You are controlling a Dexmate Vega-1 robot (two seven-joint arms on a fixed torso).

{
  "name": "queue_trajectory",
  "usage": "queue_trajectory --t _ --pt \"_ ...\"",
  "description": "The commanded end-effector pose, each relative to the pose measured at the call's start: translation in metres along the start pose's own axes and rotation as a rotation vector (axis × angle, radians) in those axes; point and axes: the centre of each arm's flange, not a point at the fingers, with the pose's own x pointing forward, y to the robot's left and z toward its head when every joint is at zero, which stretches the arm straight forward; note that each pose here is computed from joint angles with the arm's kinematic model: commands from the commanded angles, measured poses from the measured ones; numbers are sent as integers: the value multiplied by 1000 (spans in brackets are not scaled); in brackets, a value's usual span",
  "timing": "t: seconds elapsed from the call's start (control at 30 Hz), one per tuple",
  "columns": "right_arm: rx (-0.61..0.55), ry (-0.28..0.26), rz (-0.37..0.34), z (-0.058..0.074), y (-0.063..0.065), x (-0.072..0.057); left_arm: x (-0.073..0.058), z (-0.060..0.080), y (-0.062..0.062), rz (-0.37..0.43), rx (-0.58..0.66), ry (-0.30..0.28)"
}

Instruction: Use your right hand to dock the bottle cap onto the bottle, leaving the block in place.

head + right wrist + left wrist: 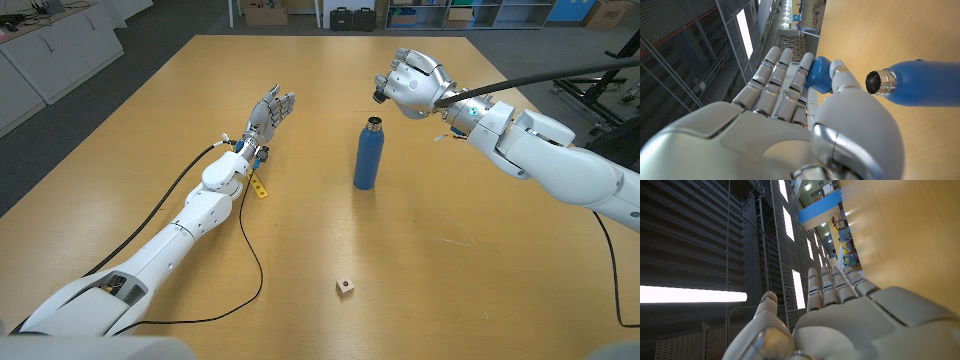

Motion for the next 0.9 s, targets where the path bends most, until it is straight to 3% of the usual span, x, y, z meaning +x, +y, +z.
queue_trajectory --t 0.03,0.47,0.9 --pt "-130 -74 3 10 -11 6 -1 -2 -2 12 -5 -8" --pt "-208 -166 15 10 -19 7 0 -5 -3 21 -21 -24" --pt "-234 -219 35 18 -29 20 6 -3 -7 18 -20 -22"
